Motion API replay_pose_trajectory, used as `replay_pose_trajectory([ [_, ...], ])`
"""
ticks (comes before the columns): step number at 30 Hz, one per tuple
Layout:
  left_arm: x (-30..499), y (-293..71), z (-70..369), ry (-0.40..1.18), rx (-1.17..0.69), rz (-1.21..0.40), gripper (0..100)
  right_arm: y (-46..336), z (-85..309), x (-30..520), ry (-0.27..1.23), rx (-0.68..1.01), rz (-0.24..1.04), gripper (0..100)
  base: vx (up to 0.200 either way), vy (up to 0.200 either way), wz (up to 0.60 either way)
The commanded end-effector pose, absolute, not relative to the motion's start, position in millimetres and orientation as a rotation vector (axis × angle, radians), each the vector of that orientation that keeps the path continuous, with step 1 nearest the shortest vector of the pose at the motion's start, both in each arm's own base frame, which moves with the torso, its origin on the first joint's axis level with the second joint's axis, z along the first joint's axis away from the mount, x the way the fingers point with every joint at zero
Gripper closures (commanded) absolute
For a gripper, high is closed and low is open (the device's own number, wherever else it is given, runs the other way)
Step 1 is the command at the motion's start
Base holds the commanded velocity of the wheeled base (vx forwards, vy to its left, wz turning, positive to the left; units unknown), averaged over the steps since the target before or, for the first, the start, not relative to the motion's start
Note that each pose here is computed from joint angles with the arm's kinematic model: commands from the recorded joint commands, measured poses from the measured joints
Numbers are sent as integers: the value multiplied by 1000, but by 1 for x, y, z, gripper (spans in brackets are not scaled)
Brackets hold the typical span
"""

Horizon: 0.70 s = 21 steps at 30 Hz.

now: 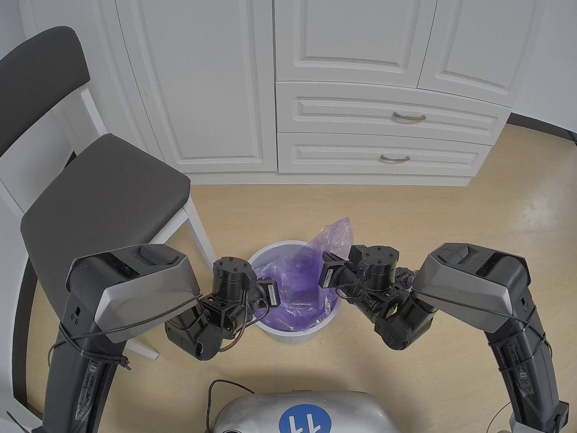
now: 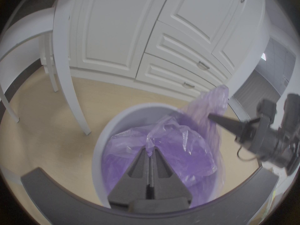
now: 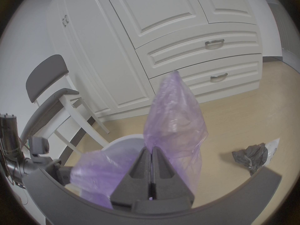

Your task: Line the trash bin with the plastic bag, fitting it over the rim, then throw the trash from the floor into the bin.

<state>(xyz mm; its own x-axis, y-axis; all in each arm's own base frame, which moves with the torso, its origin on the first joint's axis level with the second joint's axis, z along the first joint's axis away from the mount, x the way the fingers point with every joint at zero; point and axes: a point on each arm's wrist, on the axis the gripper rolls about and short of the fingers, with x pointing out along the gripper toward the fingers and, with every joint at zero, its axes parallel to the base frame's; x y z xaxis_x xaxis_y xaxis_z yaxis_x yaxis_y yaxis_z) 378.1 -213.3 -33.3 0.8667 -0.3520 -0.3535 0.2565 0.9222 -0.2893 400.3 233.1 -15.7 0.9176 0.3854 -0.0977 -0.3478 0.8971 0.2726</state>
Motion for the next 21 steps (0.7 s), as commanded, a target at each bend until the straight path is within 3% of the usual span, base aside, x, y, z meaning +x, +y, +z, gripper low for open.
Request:
replay_pose_trajectory([
  [1, 358, -202, -20, 496, -180, -383, 100, 216, 8, 392, 169, 208, 397, 100, 0, 0, 0],
  [5, 349, -197, -4, 524, -146, -398, 100, 210, 10, 381, 267, 137, 388, 100, 0, 0, 0],
  [14, 344, -183, 43, 441, -168, -391, 100, 187, 32, 363, 366, 23, 385, 100, 0, 0, 0],
  [21, 340, -163, 64, 476, -132, -357, 100, 168, 45, 357, 408, -40, 372, 100, 0, 0, 0],
])
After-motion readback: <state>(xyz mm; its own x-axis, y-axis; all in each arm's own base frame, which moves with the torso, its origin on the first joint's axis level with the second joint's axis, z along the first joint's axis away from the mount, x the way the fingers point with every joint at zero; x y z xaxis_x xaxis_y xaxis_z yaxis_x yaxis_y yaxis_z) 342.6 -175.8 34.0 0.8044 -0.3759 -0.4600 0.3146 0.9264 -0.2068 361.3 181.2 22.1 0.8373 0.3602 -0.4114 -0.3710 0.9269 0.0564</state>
